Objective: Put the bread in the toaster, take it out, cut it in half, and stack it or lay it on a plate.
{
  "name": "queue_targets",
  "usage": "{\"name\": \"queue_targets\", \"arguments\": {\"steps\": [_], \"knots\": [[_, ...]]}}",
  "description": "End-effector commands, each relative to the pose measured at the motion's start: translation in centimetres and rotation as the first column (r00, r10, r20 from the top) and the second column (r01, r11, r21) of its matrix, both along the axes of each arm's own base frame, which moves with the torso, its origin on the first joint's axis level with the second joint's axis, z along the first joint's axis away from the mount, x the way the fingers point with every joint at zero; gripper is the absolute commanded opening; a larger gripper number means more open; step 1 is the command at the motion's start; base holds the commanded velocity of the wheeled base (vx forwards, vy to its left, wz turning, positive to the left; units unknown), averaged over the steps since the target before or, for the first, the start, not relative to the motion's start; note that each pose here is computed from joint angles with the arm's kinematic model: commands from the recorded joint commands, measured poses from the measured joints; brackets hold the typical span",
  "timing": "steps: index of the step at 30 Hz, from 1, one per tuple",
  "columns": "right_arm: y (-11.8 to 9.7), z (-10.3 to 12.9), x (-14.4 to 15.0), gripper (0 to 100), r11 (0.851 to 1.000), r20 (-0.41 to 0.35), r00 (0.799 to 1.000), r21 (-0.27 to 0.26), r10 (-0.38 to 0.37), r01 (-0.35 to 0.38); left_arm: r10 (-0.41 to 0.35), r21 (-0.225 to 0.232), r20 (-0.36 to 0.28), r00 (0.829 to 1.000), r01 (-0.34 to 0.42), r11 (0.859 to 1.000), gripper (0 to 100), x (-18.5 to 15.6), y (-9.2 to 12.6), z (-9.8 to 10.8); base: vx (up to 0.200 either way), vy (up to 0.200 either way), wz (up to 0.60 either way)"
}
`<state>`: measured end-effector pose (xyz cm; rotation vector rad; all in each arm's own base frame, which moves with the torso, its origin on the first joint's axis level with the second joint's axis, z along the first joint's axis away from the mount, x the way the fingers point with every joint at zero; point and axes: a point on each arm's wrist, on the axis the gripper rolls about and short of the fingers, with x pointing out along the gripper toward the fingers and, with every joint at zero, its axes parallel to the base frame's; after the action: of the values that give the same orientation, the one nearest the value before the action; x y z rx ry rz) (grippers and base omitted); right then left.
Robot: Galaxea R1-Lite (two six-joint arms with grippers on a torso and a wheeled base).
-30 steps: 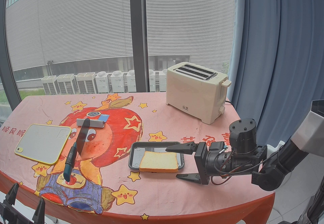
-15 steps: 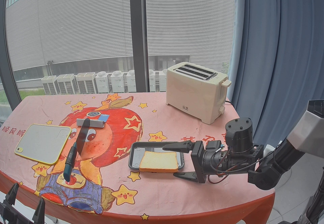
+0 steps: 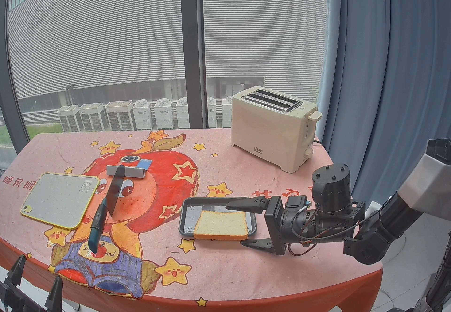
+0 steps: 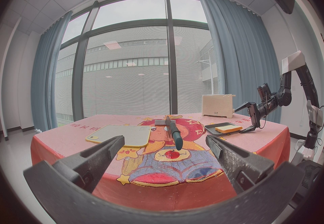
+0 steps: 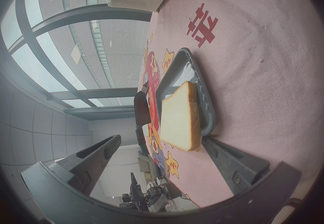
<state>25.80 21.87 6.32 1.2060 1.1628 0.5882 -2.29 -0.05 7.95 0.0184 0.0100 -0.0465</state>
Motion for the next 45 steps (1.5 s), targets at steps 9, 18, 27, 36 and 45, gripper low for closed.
{"name": "queue_targets", "arguments": {"steps": [9,18,27,36,45], "knots": [[0.1,-0.6,-0.2,0,0.998,-0.059,0.998,-0.065,0.01,-0.013,-0.001,0.0,-0.01,1.0,0.001,1.0,100,0.1,0.0,-0.4,0.0,0.0,0.0],[0.1,-0.4,-0.1,0,0.998,-0.053,0.999,-0.068,0.0,-0.004,-0.001,0.0,-0.01,1.0,0.001,1.0,100,0.1,0.0,-0.4,0.0,0.0,0.0],[0.5,0.1,-0.4,0,0.996,0.007,1.0,-0.083,-0.023,0.024,-0.001,0.0,-0.01,1.0,0.001,1.0,100,0.1,0.0,-0.4,0.0,0.0,0.0],[0.5,1.8,-1.1,0,0.995,0.127,0.992,-0.099,-0.021,0.033,-0.001,0.0,-0.01,1.0,0.001,1.0,100,0.1,0.0,-0.4,0.0,0.0,0.0],[0.1,3.9,-1.7,0,0.997,0.179,0.984,-0.061,-0.028,0.039,-0.001,0.0,-0.01,1.0,0.001,1.0,100,0.1,0.0,-0.4,0.0,0.0,0.0]]}}
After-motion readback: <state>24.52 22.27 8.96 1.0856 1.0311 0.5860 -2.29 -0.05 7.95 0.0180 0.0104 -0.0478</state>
